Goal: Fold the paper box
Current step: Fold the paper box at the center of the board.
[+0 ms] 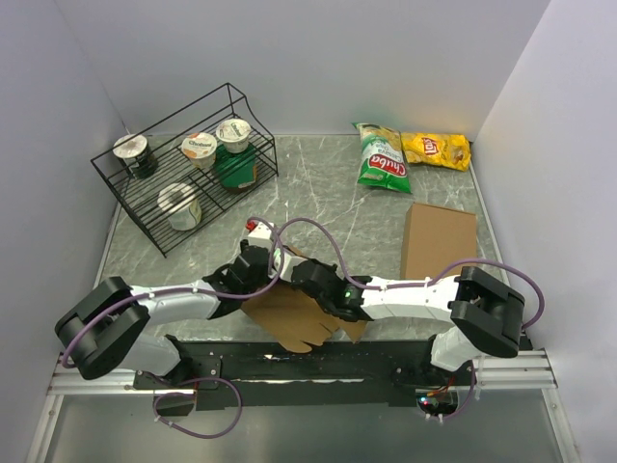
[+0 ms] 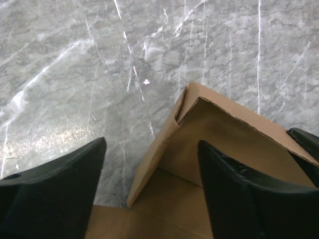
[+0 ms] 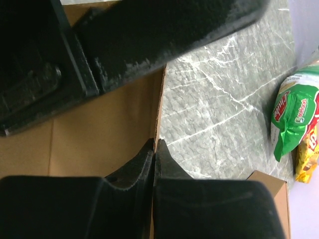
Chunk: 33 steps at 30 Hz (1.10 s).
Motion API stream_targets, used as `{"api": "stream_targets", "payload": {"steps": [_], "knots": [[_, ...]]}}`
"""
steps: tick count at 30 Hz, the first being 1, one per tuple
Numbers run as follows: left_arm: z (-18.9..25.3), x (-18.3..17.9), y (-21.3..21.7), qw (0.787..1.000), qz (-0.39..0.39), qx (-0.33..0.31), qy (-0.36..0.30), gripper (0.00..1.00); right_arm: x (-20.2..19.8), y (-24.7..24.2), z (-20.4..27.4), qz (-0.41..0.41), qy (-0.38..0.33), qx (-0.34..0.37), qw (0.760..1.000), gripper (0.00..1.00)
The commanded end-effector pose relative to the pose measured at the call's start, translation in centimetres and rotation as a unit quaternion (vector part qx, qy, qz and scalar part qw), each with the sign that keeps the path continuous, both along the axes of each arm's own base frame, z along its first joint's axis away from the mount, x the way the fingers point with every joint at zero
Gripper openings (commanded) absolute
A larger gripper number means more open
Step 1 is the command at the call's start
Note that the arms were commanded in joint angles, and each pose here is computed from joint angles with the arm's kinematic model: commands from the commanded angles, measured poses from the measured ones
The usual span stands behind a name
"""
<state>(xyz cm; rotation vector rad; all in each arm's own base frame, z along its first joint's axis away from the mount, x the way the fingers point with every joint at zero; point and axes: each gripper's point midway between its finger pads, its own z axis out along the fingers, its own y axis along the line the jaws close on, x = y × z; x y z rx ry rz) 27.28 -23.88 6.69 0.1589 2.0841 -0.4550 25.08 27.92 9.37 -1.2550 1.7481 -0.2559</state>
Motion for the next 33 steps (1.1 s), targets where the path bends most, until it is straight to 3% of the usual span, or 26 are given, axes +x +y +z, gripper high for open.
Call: {"api": "stream_targets", "payload": {"steps": [1,8,18,28,33], "knots": [[1.7,-0.2,-0.5,0.999,-0.001,-0.043,-0.022,0.86,-0.1,-0.6,0.6,-0.01,-0.003,0.003,1.0,0.0],[2.3,-0.5,-0.4,0.998,-0.02,-0.058,-0.029,0.99,-0.1,-0.4,1.1,-0.009,-0.001,0.022,1.0,0.0],[3.6,-0.7,1.0,0.991,-0.056,-0.116,-0.03,0.96,0.4,-1.3,1.0,-0.02,0.006,0.012,1.0,0.0],[3.0,-0.4,0.8,0.991,-0.088,-0.098,-0.019,0.99,0.5,-1.0,1.6,-0.024,0.005,0.033,0.999,0.0],[1.8,-0.2,-0.4,0.99,-0.105,-0.096,-0.002,0.85,0.5,-1.1,1.5,-0.022,0.003,0.031,0.999,0.0]]}}
